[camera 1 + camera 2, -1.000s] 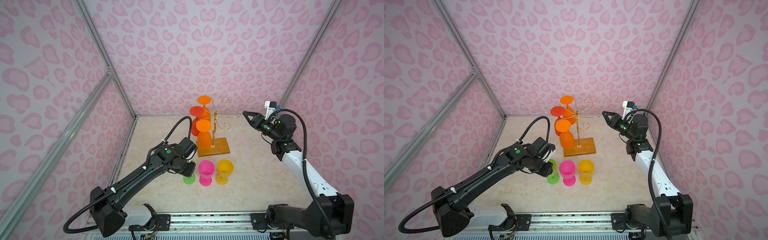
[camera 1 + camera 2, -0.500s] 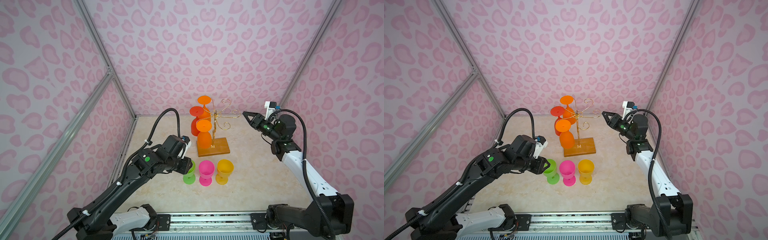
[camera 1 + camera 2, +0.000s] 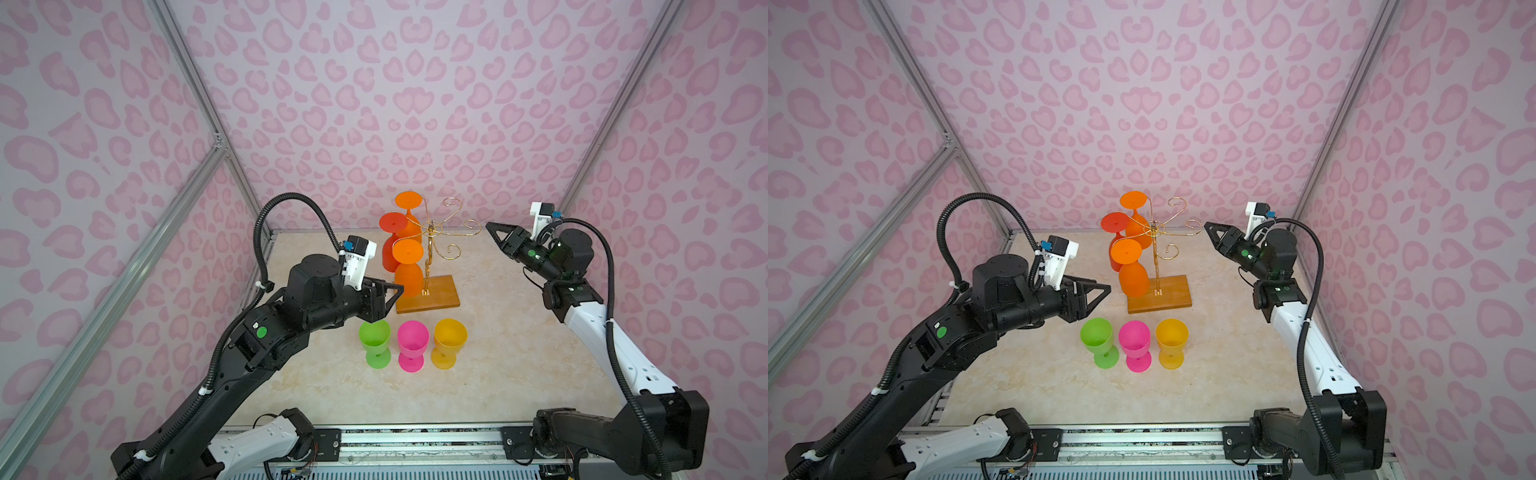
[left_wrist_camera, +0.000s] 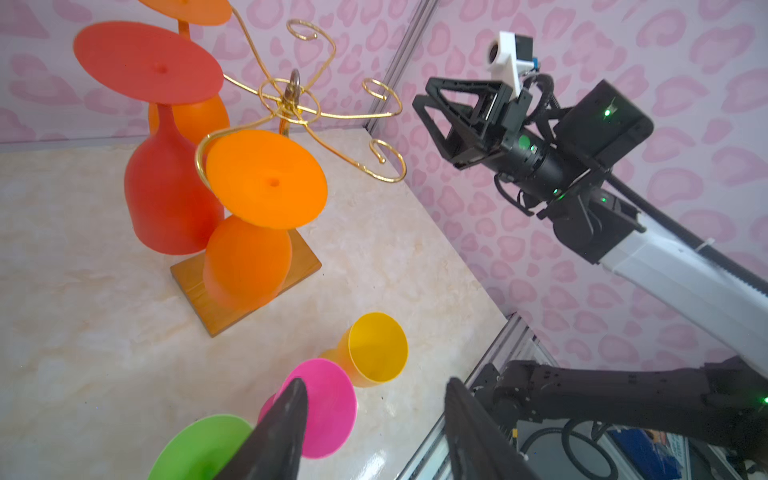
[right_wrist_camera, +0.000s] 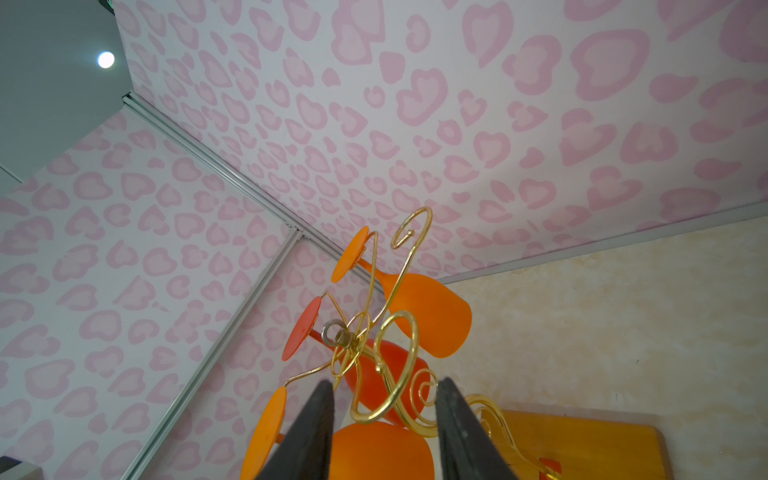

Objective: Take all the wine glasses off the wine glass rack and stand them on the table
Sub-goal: 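Move the left gripper up to the orange glass foot on the rack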

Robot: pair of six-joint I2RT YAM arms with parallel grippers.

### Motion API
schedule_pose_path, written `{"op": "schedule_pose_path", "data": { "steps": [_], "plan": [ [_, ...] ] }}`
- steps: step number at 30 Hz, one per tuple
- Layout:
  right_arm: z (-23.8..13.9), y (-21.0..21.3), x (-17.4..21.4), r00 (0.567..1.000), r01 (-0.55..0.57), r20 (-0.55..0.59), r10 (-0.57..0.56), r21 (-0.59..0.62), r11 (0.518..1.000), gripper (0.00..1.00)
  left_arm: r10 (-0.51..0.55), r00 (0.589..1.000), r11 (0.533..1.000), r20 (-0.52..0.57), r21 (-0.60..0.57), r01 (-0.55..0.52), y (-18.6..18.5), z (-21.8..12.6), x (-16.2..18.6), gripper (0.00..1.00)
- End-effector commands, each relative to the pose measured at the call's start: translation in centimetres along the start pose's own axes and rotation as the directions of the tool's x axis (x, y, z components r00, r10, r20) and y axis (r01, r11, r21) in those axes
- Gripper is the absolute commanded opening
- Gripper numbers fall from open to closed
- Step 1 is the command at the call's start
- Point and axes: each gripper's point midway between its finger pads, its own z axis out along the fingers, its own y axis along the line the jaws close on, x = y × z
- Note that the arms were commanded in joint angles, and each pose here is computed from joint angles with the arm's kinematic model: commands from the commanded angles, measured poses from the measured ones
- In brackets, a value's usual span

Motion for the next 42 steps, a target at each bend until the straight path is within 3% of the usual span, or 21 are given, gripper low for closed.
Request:
{"op": "schedule_pose_path", "data": {
  "steps": [1,7,12,24,30,42],
  "plan": [
    [-0.1,0.4,-0.2,1.0,0.016,0.006,-0.016,-0.013,1.0,0.41,-0.046,0.992,0.996,0.118,0.08,0.037,-1.1,-0.3,-3.5,0.58],
    [0.0,0.3,-0.1,1.0,0.015,0.001,-0.015,-0.012,1.0,0.41,-0.11,0.979,0.991,0.174,0.098,0.094,1.2,0.1,-6.3,0.67],
    [0.1,0.1,0.0,1.0,0.012,-0.001,-0.012,-0.011,1.0,0.41,-0.135,0.98,0.984,0.149,0.134,0.115,2.3,2.2,-7.3,0.68],
    [-0.1,-0.1,-0.3,1.0,0.011,0.007,-0.011,-0.008,1.0,0.41,-0.146,0.985,0.985,0.09,0.108,0.136,4.9,6.4,-7.3,0.68],
    [-0.4,-0.5,-0.3,1.0,0.007,0.01,-0.007,0.0,1.0,0.41,-0.123,0.989,0.991,0.085,0.057,0.118,6.2,7.3,-7.1,0.68],
    [-0.7,-0.4,-0.5,1.0,0.007,0.019,-0.007,-0.004,1.0,0.41,-0.132,0.991,0.99,0.03,0.063,0.13,7.0,9.4,-5.9,0.68]
  ]
}}
